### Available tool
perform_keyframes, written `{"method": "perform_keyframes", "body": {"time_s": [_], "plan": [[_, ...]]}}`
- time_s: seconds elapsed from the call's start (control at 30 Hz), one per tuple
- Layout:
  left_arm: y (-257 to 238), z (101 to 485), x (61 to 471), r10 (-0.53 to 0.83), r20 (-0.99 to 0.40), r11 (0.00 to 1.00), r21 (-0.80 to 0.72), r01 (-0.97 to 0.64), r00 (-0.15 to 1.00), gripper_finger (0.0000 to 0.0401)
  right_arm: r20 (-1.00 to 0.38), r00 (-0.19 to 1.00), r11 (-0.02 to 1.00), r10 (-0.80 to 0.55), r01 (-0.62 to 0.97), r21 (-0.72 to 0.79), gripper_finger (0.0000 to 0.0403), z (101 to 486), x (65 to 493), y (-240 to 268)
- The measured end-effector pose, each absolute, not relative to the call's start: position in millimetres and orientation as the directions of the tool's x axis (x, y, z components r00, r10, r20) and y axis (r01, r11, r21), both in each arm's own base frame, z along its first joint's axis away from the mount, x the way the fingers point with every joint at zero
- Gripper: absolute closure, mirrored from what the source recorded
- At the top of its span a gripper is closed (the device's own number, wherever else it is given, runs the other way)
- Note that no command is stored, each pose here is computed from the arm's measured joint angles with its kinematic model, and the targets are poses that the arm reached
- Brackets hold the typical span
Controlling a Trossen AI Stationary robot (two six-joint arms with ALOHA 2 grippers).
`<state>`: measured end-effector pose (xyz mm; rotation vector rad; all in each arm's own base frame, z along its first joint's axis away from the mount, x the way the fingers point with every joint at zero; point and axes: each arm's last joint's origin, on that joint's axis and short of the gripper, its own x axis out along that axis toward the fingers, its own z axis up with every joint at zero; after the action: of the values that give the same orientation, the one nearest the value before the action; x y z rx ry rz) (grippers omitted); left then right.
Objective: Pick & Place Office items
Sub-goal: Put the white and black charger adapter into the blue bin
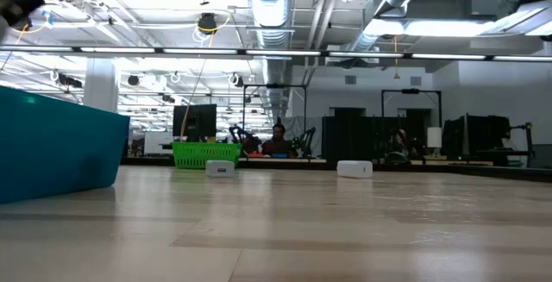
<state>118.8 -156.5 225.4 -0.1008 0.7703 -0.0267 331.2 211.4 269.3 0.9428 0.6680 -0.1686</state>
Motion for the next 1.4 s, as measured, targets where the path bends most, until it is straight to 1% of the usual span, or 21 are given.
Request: {"method": "perform_keyframes", "body": {"time_s": [0.27, 0.5, 0.67, 1.1, 1.4], "plan": [[-138.7, 178.9, 125.2, 0.0, -0.668, 0.986, -0.125, -0.112, 0.744, 0.0274, -0.591, 0.794, 0.56, 0.14, 0.429, 0.709, 0.0175, 270.2, 328.8, 214.3], [-129.0, 149.9, 125.7, -0.035, -0.609, 0.963, -0.232, -0.136, 0.792, 0.0274, -0.562, 0.816, 0.536, 0.139, 0.415, 0.735, 0.0175, 273.7, 333.4, 210.4], [-126.7, 143.4, 124.9, -0.051, -0.587, 0.955, -0.266, -0.134, 0.808, 0.0274, -0.547, 0.826, 0.523, 0.134, 0.41, 0.747, 0.0175, 275.2, 336.9, 206.5], [-132.5, 147.6, 129.6, -0.093, -0.533, 0.934, -0.34, -0.112, 0.841, 0.0274, -0.547, 0.83, 0.526, 0.111, 0.418, 0.741, 0.0175, 275.2, 342.7, 196.8], [-142.9, 134.7, 137.1, -0.122, -0.543, 0.928, -0.36, -0.099, 0.831, 0.0274, -0.544, 0.832, 0.535, 0.113, 0.411, 0.739, 0.0175, 275.6, 342.9, 196.8]]}}
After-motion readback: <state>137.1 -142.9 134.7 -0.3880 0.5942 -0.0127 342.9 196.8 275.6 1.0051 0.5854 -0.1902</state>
